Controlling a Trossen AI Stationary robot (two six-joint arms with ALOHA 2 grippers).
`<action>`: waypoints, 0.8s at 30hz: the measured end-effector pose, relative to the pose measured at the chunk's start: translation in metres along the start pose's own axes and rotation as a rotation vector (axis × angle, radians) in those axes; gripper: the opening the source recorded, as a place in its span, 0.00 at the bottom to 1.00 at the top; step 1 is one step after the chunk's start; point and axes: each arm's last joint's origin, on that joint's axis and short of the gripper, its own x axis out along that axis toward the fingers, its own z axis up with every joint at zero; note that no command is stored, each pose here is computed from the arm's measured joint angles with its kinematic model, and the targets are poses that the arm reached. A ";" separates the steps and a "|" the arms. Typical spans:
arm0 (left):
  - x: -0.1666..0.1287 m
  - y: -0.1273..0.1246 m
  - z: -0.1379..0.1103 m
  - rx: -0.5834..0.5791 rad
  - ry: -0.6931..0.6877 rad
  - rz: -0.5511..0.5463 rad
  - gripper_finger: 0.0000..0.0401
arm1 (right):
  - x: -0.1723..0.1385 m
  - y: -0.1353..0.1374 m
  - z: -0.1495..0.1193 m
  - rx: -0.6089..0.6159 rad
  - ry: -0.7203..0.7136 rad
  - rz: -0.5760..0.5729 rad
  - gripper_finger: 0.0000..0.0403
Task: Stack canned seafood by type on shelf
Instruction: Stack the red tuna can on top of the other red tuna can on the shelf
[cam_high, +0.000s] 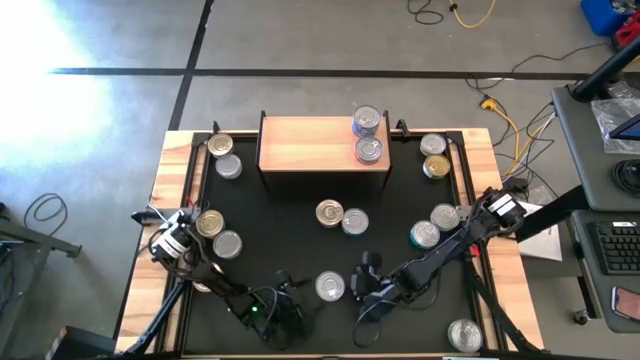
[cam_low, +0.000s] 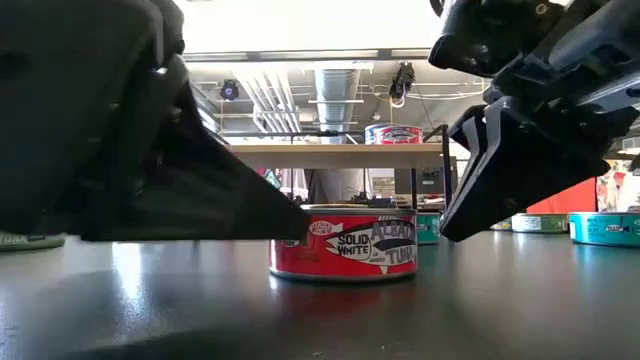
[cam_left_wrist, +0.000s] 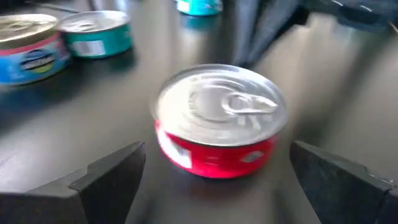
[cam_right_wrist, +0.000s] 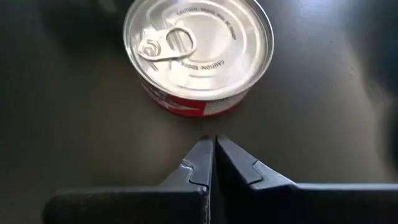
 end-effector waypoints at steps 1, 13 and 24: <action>-0.001 -0.003 0.001 0.015 0.004 -0.012 0.95 | 0.000 0.000 0.000 0.005 0.002 -0.014 0.03; 0.004 -0.009 0.007 0.024 -0.025 -0.027 0.99 | -0.003 0.002 0.010 -0.042 -0.036 -0.033 0.03; 0.021 -0.007 -0.003 0.026 -0.096 0.038 1.00 | 0.008 0.006 0.005 -0.041 -0.046 -0.021 0.03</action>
